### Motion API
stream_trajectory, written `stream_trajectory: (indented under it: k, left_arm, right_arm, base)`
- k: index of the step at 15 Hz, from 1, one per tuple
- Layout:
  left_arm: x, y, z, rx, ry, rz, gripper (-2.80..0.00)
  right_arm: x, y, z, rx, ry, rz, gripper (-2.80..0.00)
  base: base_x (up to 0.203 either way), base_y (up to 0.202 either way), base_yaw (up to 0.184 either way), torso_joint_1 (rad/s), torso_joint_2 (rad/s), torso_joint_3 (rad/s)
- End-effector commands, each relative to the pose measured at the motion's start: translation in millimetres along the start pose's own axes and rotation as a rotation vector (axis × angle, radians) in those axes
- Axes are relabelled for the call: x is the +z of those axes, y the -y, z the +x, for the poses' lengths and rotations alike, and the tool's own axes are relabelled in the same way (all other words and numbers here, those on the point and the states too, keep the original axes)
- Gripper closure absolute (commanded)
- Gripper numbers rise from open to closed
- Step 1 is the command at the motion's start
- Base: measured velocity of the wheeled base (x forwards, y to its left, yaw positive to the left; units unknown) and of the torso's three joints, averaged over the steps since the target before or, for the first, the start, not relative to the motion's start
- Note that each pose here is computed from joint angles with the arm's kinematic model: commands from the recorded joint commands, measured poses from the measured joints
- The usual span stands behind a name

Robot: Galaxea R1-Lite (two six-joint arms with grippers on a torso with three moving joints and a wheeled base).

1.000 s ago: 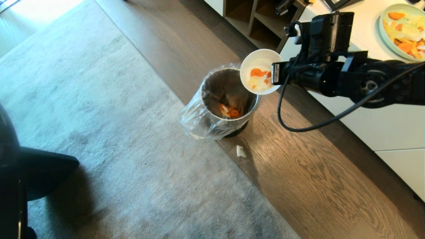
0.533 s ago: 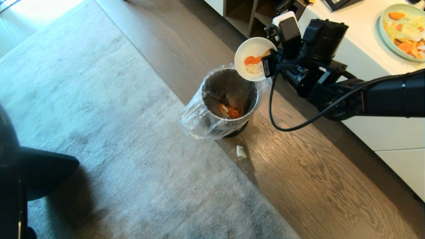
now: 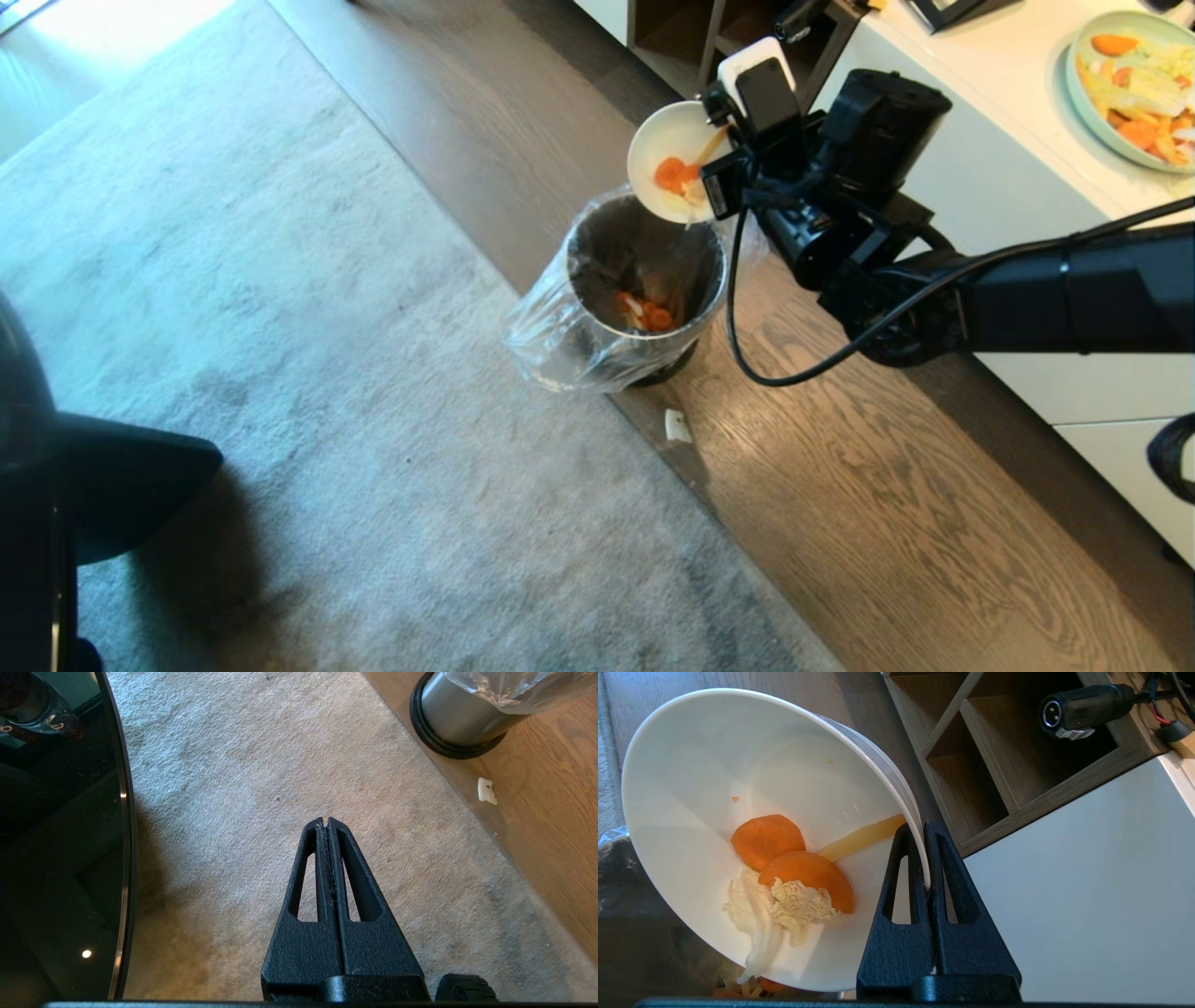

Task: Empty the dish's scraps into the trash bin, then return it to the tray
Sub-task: Pour the leftover food from the bowl into the trash can

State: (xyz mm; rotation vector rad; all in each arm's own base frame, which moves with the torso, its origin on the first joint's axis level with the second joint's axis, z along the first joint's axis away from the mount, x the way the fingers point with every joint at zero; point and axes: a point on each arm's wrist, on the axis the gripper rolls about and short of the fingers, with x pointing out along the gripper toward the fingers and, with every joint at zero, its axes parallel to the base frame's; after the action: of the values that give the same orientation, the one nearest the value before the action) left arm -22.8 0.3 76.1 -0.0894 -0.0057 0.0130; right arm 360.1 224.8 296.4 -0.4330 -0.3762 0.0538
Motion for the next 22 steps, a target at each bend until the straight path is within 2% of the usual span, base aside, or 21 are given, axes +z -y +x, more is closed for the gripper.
stream_trajectory:
  k: [1,6,10,16,22]
  left_arm:
    - [0.0,0.0,0.0,0.000,0.001,-0.001,0.00]
    - [0.0,0.0,0.0,0.000,0.001,-0.001,0.00]
    - [0.0,0.0,0.0,0.000,0.001,-0.001,0.00]
    - [0.0,0.0,0.0,0.000,0.001,-0.001,0.00]
    - [0.0,0.0,0.0,0.000,0.001,-0.001,0.00]
  right_arm:
    - [5.0,-5.1,-3.4,0.003,0.020,-0.016,0.00]
    - [4.4,-7.8,-2.1,-0.067,0.119,-0.097,0.00]
    - [8.6,-15.2,-7.7,-0.061,0.210,-0.140,0.00]
    - [-4.4,-20.7,-23.3,-0.069,0.271,-0.209,0.00]
    - [-6.5,-21.2,-31.8,-0.141,0.329,-0.269,0.00]
  base:
    - [0.000,0.000,0.000,0.000,0.00,0.000]
    - [0.000,0.000,0.000,0.000,0.00,0.000]
    - [0.000,0.000,0.000,0.000,0.00,0.000]
    - [0.000,0.000,0.000,0.000,0.00,0.000]
    - [0.000,0.000,0.000,0.000,0.00,0.000]
